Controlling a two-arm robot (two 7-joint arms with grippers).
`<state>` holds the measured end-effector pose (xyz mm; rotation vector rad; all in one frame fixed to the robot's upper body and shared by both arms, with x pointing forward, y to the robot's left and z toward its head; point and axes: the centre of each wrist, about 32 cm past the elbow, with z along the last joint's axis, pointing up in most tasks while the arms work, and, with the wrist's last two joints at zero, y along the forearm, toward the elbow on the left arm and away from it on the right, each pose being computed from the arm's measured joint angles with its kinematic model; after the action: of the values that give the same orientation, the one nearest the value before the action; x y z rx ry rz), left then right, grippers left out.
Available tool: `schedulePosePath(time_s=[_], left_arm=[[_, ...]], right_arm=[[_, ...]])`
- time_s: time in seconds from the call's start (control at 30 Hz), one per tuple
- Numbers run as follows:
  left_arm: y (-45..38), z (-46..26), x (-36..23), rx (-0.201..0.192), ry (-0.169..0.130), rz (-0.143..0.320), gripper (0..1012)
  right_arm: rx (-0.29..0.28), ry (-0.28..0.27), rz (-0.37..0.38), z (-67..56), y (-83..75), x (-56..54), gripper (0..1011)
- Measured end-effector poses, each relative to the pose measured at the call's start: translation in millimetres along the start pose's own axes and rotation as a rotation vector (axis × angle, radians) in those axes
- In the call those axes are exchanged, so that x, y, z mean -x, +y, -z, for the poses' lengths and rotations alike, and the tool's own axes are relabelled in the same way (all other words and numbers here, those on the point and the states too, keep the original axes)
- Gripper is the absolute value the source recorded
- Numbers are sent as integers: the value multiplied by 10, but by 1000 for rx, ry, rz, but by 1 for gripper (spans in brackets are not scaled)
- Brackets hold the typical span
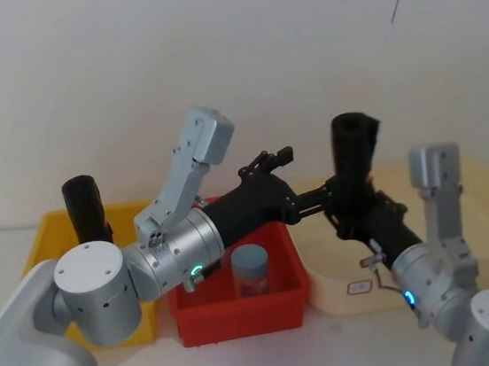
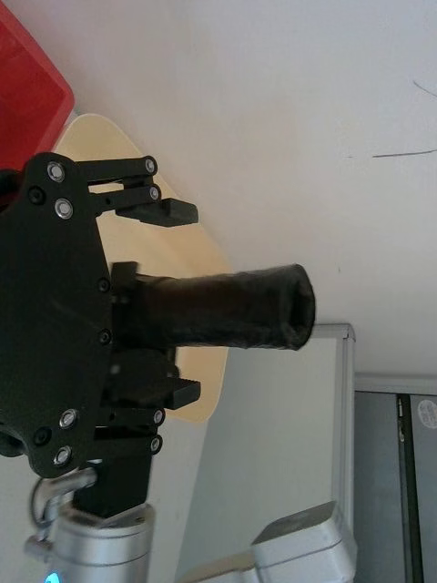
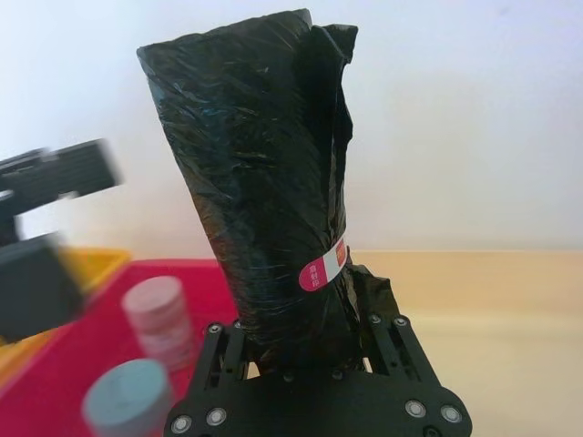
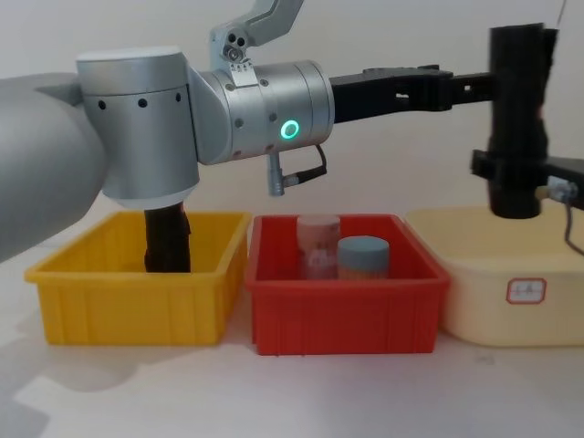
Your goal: Pick up the garbage bag with the one hand and transfer it to the other hand.
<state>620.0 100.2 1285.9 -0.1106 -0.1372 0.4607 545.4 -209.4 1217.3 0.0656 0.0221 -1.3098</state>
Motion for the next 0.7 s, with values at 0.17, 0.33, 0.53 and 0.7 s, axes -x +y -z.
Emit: schedulePosePath(time_s=[0.17,0.33,0.53,0.7], left_arm=[[0,0,0,0,0,0,1001],[0,0,0,0,0,0,1001],[0,0,0,0,0,0,1001],[0,0,0,0,0,0,1001]], right_arm=[[0,2,76,-25,26,-111,536],[1,-3,146,-50,52,-219,559],[7,-20,240,-76,85,-379,748],[7,-47,326,-110,108,-512,889]])
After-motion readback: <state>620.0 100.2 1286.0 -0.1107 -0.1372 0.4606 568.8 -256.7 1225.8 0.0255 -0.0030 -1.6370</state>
